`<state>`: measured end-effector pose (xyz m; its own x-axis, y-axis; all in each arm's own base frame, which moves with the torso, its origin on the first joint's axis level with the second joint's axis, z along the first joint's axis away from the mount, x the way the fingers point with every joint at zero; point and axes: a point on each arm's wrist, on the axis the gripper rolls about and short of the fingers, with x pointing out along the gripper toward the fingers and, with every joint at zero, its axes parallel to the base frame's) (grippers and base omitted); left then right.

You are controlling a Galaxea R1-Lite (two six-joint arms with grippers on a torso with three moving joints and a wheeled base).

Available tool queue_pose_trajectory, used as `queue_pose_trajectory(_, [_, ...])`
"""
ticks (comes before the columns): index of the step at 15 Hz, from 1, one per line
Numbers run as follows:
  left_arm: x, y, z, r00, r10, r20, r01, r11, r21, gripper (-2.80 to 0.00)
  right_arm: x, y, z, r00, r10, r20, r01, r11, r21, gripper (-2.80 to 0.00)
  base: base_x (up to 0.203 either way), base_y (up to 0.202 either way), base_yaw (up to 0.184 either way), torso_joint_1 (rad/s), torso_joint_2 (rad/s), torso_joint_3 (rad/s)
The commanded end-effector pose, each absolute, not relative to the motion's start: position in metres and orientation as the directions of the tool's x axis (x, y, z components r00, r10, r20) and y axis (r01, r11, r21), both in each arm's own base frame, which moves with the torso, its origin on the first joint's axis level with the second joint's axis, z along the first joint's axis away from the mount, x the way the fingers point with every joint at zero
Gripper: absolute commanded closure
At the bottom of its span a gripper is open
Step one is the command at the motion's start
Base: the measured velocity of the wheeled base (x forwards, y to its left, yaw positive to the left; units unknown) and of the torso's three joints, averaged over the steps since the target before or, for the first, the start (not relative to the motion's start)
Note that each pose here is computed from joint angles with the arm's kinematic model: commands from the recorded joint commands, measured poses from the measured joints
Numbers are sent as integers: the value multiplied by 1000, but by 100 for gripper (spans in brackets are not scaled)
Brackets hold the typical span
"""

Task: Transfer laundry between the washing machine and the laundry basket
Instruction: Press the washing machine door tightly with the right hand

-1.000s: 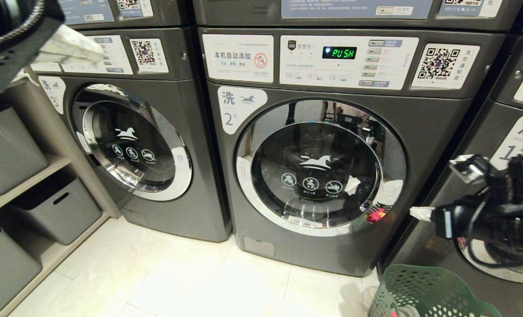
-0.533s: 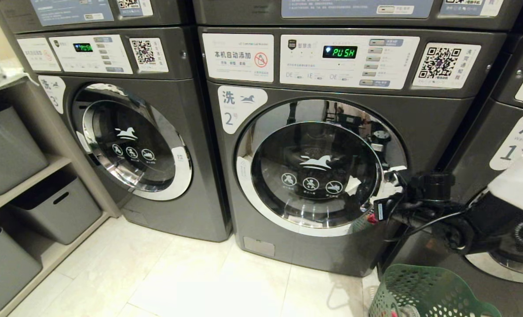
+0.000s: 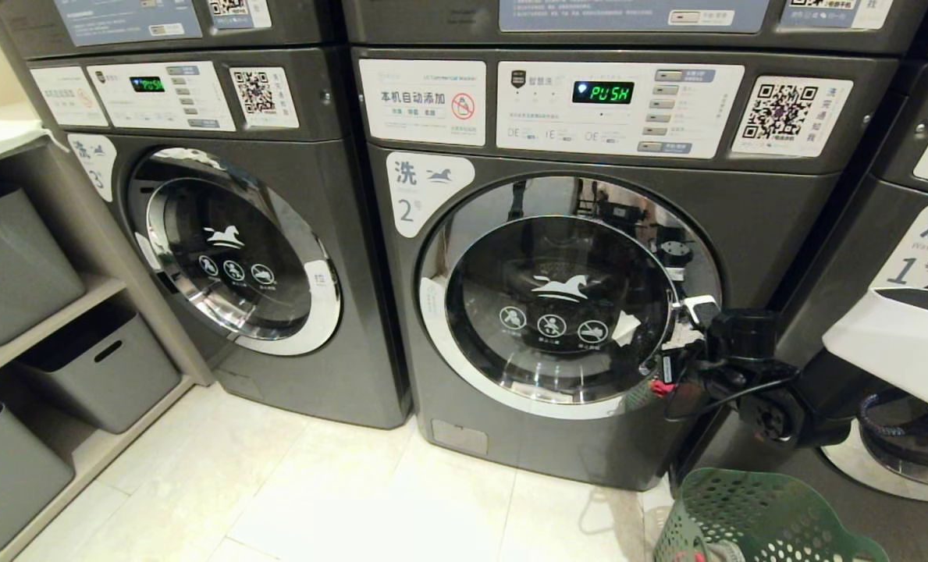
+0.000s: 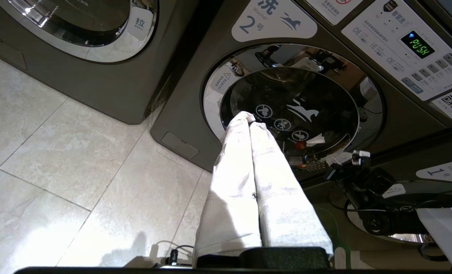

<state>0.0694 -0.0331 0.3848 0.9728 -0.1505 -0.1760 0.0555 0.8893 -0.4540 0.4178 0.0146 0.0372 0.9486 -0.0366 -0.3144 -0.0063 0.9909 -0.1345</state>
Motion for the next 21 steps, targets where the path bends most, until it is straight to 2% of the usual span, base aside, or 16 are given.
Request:
queue_pose_trajectory(1, [71,-34,384,972,-148,-181,50,889,-454,0,424,10,40,955,-75,-287,33,988,-149,0,0,0,0,0,0,0])
queue_pose_trajectory(10, [71,-34,384,973,-146,-180,50,890,-454,0,455,-30,41,939,-281,-197,242,949,-201,0,0,0,0,0,0,0])
queue_pose_trajectory(21, [65,-30,386,976,-136,-168,45,890,-455,0,454,-58,37,919,-338,-202,300,934,-195,0,0,0,0,0,0,0])
